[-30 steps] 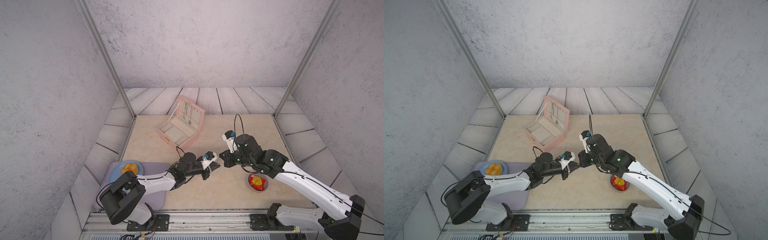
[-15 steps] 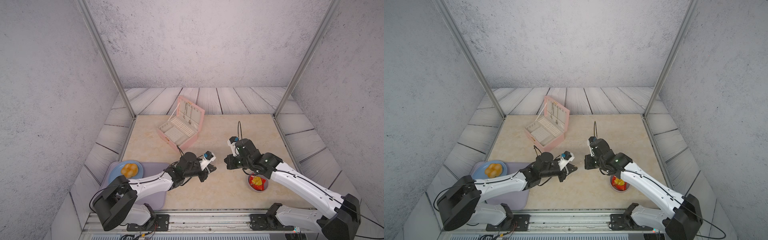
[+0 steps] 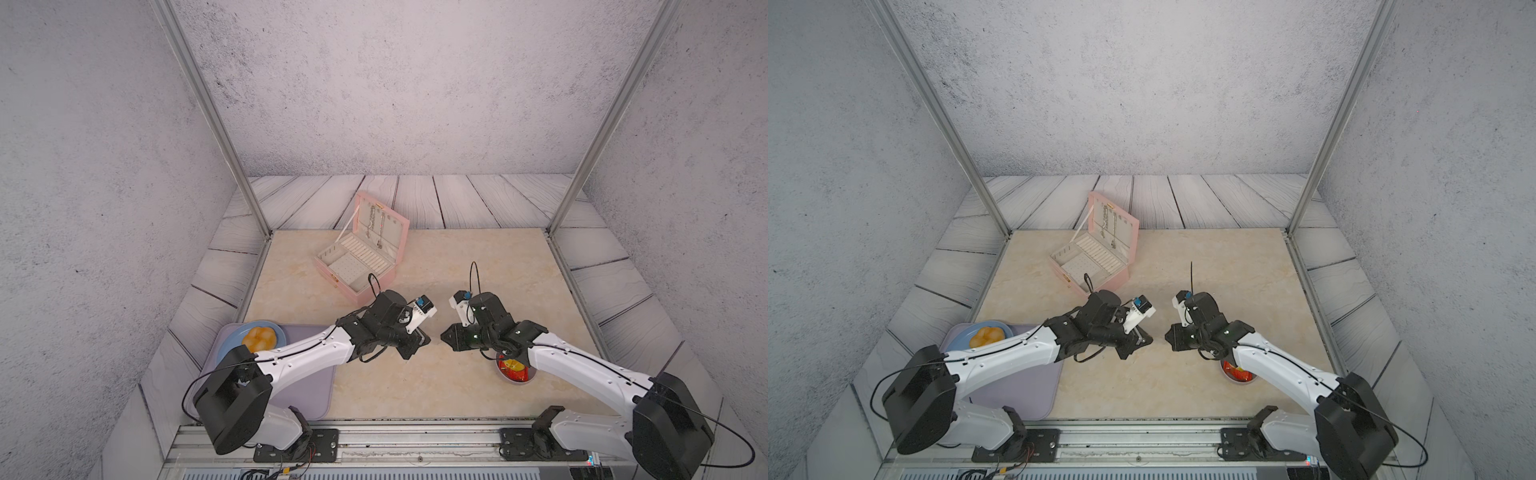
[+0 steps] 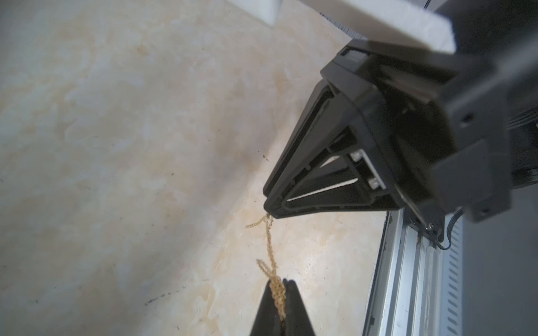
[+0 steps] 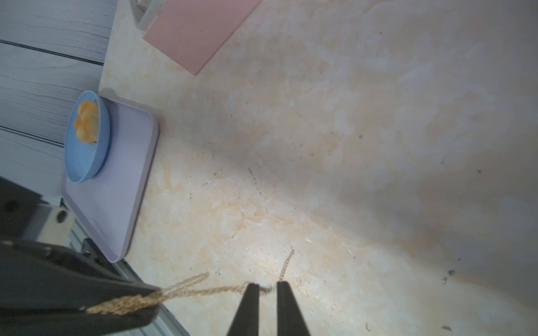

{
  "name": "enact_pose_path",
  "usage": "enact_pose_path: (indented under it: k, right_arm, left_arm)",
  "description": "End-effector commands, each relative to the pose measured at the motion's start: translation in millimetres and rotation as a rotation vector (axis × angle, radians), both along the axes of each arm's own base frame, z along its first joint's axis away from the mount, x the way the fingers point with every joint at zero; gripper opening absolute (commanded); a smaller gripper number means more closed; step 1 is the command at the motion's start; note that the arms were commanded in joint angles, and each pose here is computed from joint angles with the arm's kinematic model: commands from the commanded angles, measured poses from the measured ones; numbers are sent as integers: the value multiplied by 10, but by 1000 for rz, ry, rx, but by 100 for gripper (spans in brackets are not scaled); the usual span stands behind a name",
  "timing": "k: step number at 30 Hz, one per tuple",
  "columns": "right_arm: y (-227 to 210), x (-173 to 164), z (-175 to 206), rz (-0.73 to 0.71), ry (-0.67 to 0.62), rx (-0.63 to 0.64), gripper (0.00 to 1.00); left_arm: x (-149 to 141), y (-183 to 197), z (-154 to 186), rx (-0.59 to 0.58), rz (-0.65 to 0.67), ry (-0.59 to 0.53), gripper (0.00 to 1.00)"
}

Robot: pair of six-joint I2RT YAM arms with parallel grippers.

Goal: Put jewelry chain into jewelry box
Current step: Pick up the necklace from the center of the board.

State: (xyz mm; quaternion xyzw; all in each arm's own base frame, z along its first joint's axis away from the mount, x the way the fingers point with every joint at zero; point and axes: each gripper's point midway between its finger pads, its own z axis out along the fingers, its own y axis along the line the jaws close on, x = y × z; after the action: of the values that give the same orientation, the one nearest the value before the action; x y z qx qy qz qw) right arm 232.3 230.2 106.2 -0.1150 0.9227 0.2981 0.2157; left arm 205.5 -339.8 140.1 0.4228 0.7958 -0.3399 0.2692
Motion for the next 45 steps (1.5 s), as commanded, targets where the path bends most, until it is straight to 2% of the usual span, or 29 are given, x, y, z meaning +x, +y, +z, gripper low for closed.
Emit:
enact_pose_path:
  k: [1,7,12,20,31,45]
  right_arm:
    - [41,49,126,27,-80,70,29]
    - [99,-55,192,132,-210,144,41]
    - [206,-301,321,303,-397,287,43]
    - [226,-542,363,424,-611,352,47]
    - [239,-610,560,447,-744,405,50]
    - [286,-660,663,481,-783,446,48]
  left_arm:
    - [-67,24,-31,51,-4,90,0]
    - [-91,23,-69,92,-2,158,0]
    - [-170,-9,-6,82,-31,213,0]
    - [-304,-107,210,17,-109,271,0]
    - [-452,-215,489,-84,-192,323,0]
    - [-509,-318,657,-164,-230,379,0]
